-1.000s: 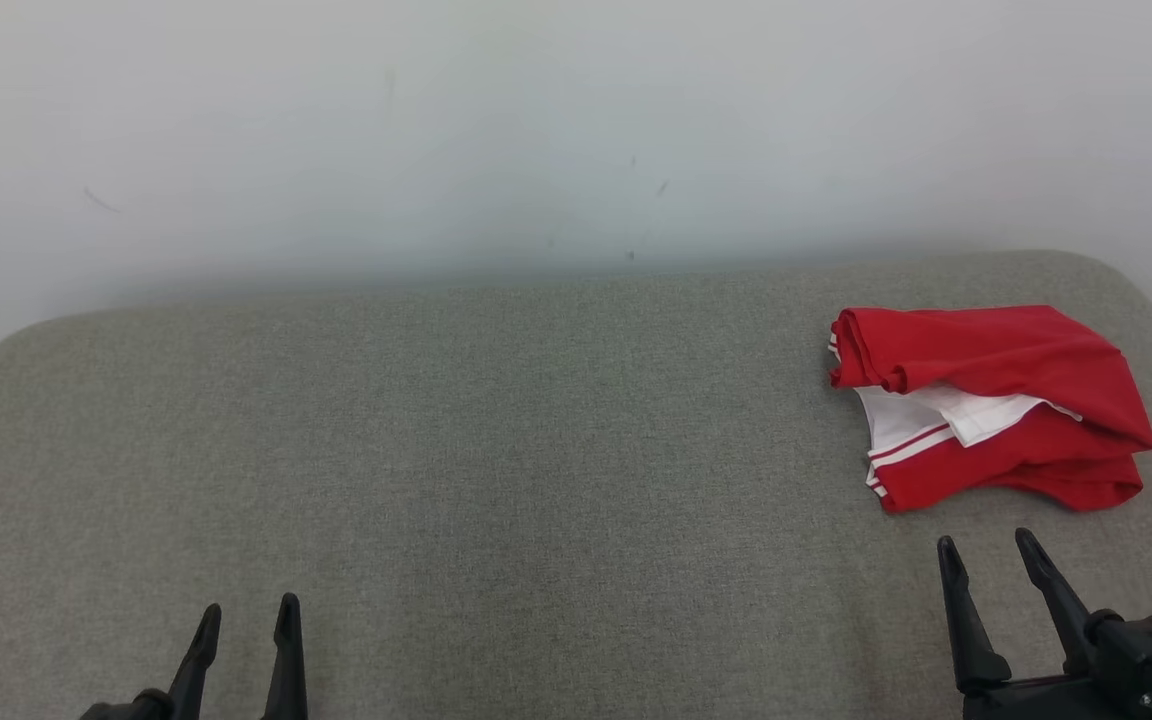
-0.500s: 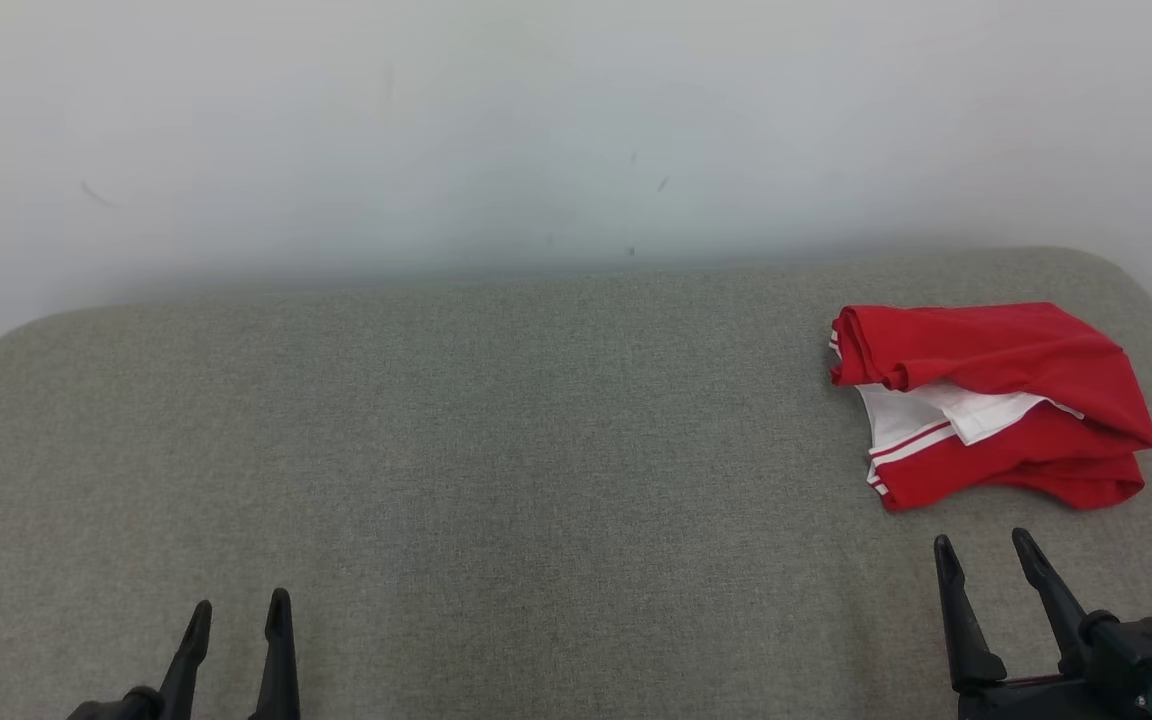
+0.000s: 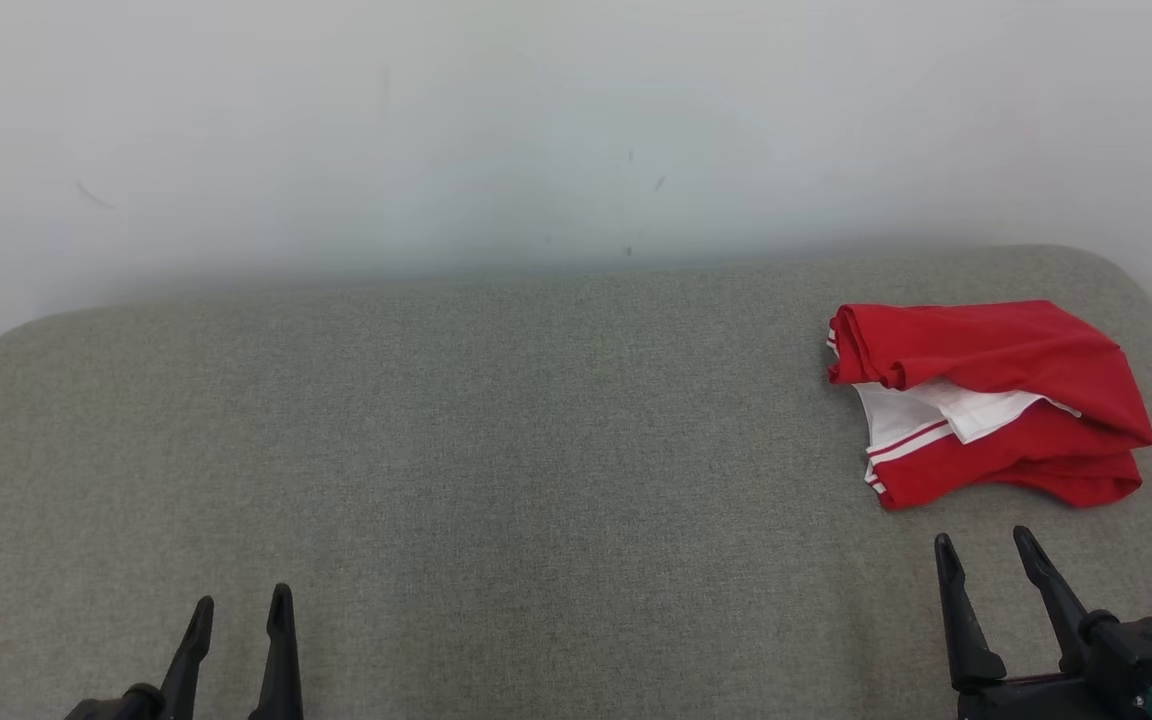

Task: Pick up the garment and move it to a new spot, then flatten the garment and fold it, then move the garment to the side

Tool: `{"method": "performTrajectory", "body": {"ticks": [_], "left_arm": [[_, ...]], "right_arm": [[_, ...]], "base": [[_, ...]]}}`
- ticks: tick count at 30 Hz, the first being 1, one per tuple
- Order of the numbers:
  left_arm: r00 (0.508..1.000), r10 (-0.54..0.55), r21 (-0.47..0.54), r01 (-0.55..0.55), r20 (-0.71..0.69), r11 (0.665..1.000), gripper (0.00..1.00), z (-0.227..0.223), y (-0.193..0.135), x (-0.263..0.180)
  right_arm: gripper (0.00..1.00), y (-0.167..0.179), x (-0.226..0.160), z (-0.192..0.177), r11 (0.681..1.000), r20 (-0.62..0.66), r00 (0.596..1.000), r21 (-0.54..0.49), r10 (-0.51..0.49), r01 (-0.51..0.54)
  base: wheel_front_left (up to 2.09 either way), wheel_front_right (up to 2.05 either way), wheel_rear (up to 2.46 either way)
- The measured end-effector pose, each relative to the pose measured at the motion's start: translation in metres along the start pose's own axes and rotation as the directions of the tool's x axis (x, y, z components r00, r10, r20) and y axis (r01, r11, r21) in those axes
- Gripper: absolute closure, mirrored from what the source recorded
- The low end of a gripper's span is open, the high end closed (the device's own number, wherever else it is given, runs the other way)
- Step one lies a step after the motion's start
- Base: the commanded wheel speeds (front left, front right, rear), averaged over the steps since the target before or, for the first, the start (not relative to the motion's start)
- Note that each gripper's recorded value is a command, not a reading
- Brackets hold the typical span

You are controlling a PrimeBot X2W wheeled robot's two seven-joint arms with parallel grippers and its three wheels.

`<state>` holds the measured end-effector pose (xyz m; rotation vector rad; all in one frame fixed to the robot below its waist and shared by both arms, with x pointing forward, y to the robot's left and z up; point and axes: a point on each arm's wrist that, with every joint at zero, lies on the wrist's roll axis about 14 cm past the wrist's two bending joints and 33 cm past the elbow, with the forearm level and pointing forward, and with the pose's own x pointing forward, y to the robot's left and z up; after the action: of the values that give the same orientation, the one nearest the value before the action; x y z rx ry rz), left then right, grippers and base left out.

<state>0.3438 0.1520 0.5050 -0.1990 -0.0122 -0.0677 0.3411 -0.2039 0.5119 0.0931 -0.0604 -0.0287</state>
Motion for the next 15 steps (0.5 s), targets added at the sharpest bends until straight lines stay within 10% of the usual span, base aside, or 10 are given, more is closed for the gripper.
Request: {"method": "performTrajectory", "body": {"ticks": [8,9,15], "left_arm": [[1.0,0.0,0.0,0.0,-0.001,1.0,0.0,0.0,0.0,0.0],[1.0,-0.002,0.0,0.002,0.0,1.0,1.0,0.001,0.0,0.0],[0.998,0.017,-0.015,-0.018,-0.062,1.0,1.0,-0.02,0.001,-0.007]], "right_arm": [[0.0,0.001,0.0,0.0,1.0,0.0,1.0,0.004,0.0,0.0],[1.0,0.001,0.0,0.0,1.0,0.0,1.0,0.003,0.0,0.0],[1.0,0.004,-0.009,-0.025,1.0,-0.078,0.997,0.023,-0.009,0.011]], "base": [[0.0,0.0,0.0],[0.0,0.0,0.0],[0.0,0.0,0.0]]}}
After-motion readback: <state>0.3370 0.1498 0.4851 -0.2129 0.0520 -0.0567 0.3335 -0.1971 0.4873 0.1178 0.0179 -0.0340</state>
